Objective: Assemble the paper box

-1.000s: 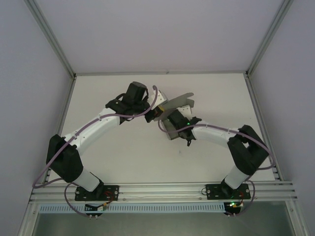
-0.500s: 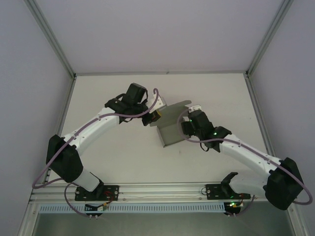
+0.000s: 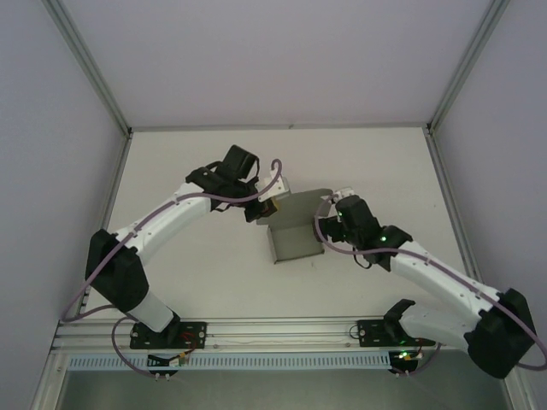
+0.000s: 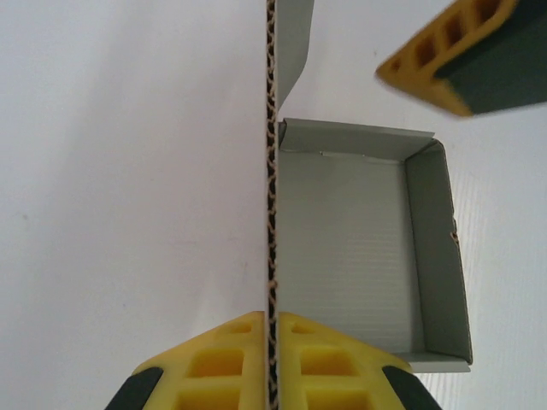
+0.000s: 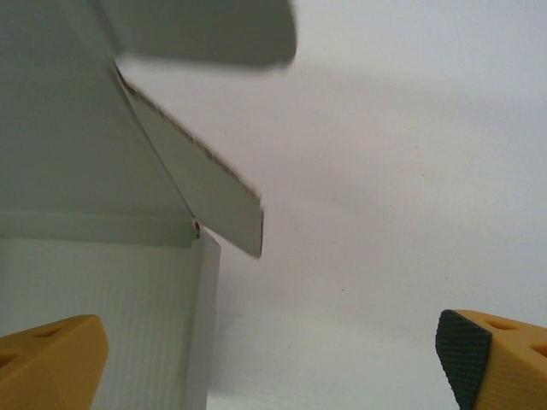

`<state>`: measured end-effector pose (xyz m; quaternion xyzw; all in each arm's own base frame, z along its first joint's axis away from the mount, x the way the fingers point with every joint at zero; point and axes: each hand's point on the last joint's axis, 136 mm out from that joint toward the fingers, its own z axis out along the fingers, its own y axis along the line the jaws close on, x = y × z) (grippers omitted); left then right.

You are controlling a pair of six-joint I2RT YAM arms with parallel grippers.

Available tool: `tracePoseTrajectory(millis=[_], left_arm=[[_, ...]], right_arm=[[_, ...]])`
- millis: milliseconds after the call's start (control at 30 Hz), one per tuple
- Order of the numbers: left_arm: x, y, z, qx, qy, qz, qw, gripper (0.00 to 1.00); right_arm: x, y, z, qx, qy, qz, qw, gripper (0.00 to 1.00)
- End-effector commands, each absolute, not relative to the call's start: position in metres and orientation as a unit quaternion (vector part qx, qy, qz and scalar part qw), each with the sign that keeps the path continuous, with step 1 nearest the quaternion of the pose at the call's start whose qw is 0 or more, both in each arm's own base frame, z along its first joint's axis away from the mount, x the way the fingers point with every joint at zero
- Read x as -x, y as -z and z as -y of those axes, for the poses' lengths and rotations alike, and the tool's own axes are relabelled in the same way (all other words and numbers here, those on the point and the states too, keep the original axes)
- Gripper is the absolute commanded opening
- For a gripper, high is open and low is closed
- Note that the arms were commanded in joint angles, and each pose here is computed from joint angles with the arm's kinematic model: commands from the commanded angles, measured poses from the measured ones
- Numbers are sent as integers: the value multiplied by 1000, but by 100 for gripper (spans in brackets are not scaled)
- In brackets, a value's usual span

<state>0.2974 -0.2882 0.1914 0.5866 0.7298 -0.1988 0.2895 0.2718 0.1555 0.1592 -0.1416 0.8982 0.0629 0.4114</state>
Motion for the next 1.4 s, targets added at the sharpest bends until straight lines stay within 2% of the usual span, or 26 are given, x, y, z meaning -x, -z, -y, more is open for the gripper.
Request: tracePoseTrajectory(millis=[0, 200, 333, 433, 467, 567, 633, 667, 833, 1000, 1100, 1267, 1367], left_arm=[[-291, -173, 286, -633, 198, -703, 257, 0], [-289, -150, 291, -680, 213, -666, 222, 3], [-296, -149, 290, -678, 206, -675, 208, 15], [-301, -156, 290, -673, 196, -679, 220, 35], [-302, -159, 289, -671, 192, -680, 226, 47], [-304, -164, 283, -660, 178, -692, 230, 69], [-304, -164, 278, -652, 167, -704, 226, 80], [-304, -163, 273, -645, 157, -713, 225, 82], [-318, -153, 248, -597, 89, -765, 226, 83], [-311, -142, 236, -577, 96, -786, 199, 77], [-305, -143, 240, -576, 116, -786, 192, 73], [-299, -141, 241, -578, 128, -786, 178, 66], [-291, -139, 246, -586, 137, -783, 158, 60]], right_arm=[[-266, -175, -147, 126, -87, -883, 443, 100], [-256, -188, -148, 140, -116, -872, 454, 100], [-256, -183, -151, 165, -104, -882, 430, 100], [-260, -182, -156, 191, -93, -884, 417, 100], [-262, -184, -158, 201, -91, -882, 416, 100], [-268, -189, -164, 231, -82, -877, 413, 100], [-271, -193, -167, 253, -71, -873, 411, 99], [-273, -195, -169, 264, -70, -871, 408, 98], [-273, -184, -184, 321, -77, -873, 359, 95], [-274, -159, -185, 330, -65, -890, 307, 86], [-276, -148, -185, 337, -57, -894, 291, 74], [-279, -142, -186, 345, -51, -893, 283, 46], [-276, -141, -191, 350, -65, -894, 273, 38]])
